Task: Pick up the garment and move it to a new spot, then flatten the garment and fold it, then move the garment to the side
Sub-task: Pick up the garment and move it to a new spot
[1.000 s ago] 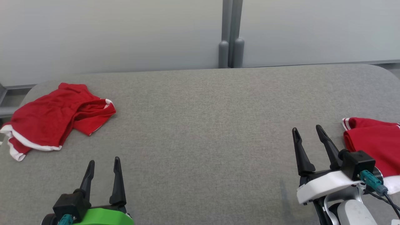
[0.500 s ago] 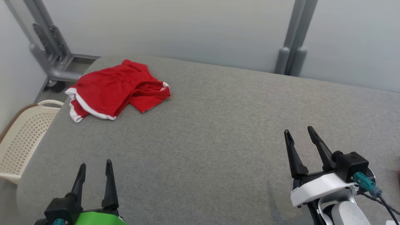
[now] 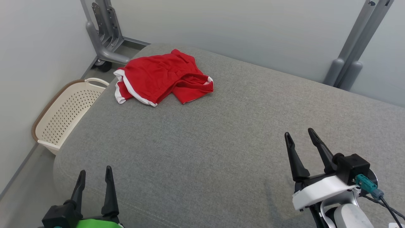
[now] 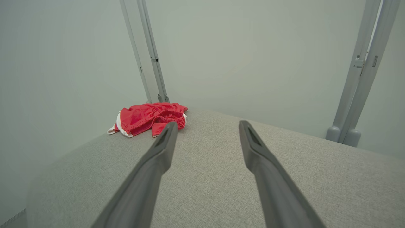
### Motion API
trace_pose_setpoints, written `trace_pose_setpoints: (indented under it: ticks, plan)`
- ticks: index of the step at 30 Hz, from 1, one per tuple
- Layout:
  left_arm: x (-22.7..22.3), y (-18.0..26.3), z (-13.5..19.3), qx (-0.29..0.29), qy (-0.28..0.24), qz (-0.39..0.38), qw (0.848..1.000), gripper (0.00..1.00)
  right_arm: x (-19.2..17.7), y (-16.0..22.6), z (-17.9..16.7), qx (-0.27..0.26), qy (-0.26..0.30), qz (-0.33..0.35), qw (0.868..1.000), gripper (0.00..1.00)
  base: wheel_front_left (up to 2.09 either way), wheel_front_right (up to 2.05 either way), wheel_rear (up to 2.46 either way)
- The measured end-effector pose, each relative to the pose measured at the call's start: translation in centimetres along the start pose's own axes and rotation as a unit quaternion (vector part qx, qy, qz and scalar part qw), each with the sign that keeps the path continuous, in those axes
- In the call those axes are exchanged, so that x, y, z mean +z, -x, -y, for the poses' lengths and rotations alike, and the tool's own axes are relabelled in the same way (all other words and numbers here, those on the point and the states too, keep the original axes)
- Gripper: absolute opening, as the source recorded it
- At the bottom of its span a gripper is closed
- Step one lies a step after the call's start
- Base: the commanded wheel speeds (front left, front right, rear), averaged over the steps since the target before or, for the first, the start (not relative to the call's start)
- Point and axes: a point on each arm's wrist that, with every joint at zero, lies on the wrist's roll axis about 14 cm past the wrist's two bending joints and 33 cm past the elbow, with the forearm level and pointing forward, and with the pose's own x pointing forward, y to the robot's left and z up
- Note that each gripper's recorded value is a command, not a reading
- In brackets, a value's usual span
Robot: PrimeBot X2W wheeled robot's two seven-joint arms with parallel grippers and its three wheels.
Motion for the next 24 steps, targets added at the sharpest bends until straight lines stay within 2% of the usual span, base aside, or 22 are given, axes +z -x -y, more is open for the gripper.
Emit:
trace_pose_setpoints:
  ticks: [6,13,19,24]
  plan:
    - [0.6,-1.1,0.3,-0.009,-0.007,0.007,1.0,1.0,0.0,0.1,1.3,-0.017,0.007,-0.001,1.0,1.0,0.0,0.0,0.0]
    - [4.3,-5.9,2.4,-0.065,-0.045,0.046,0.996,1.0,0.6,0.1,3.9,-0.049,0.02,0.007,0.999,1.0,0.0,0.0,0.0]
    - [7.7,-11.8,4.9,-0.129,-0.112,0.059,0.984,1.0,1.1,-0.4,5.6,-0.065,0.029,0.015,0.997,1.0,0.0,0.0,0.0]
    - [8.4,-17.1,6.8,-0.17,-0.175,0.029,0.969,1.0,1.2,-0.8,7.2,-0.078,0.033,0.018,0.996,1.0,0.0,0.0,0.0]
